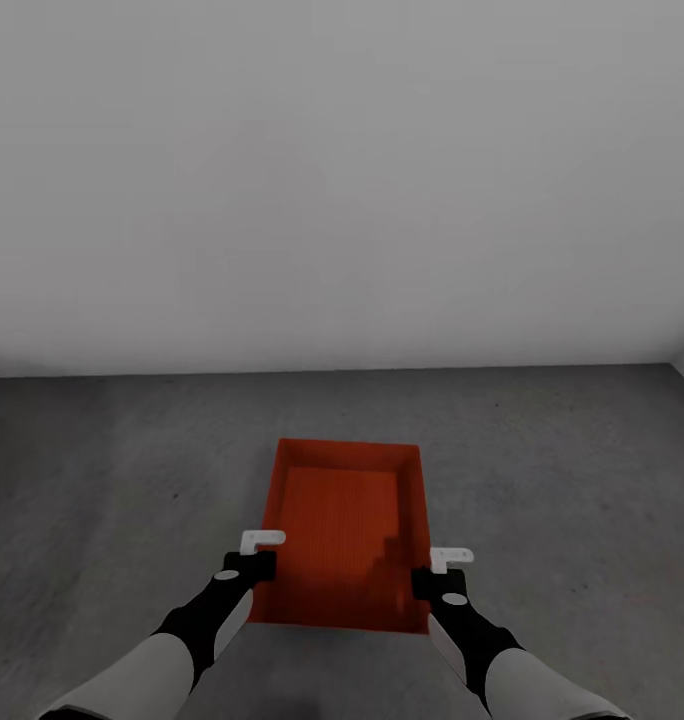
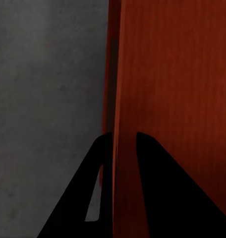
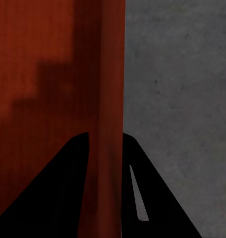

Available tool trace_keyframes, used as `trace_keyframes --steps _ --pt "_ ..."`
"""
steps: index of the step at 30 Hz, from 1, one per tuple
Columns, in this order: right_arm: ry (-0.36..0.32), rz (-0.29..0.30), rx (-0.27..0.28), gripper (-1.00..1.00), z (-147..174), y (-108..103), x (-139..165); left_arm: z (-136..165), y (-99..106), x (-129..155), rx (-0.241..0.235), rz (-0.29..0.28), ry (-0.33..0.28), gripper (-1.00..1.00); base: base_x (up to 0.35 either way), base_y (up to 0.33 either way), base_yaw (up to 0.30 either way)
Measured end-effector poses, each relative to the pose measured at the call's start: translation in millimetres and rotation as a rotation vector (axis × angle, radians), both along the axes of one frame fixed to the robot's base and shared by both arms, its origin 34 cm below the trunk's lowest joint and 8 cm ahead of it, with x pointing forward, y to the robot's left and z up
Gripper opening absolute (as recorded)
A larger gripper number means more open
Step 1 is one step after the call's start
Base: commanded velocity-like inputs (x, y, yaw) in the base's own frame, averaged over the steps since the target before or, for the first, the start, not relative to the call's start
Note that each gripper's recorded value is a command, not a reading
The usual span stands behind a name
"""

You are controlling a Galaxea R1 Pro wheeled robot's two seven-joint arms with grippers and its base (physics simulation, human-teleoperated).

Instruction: Move the two storage containers from the living room to the garage. In the garage, place one container on the floor and stack the other container on top of it (either order is fine).

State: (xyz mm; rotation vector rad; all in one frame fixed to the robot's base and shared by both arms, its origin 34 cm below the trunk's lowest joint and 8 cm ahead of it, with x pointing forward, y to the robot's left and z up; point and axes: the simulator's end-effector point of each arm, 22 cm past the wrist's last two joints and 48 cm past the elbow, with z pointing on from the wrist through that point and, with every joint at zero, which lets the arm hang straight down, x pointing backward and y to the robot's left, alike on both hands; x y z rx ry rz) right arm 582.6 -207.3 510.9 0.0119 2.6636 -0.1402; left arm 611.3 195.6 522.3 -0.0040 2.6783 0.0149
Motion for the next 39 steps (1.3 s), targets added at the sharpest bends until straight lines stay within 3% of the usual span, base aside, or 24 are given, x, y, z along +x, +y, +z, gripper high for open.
trace_keyframes --steps 39 --pt "-0.003 0.002 -0.002 -1.00 -60.3 -0.7 1.5 -60.6 -0.6 0.6 -0.001 0.002 -0.003 -1.00 0.000 0.000 0.000"
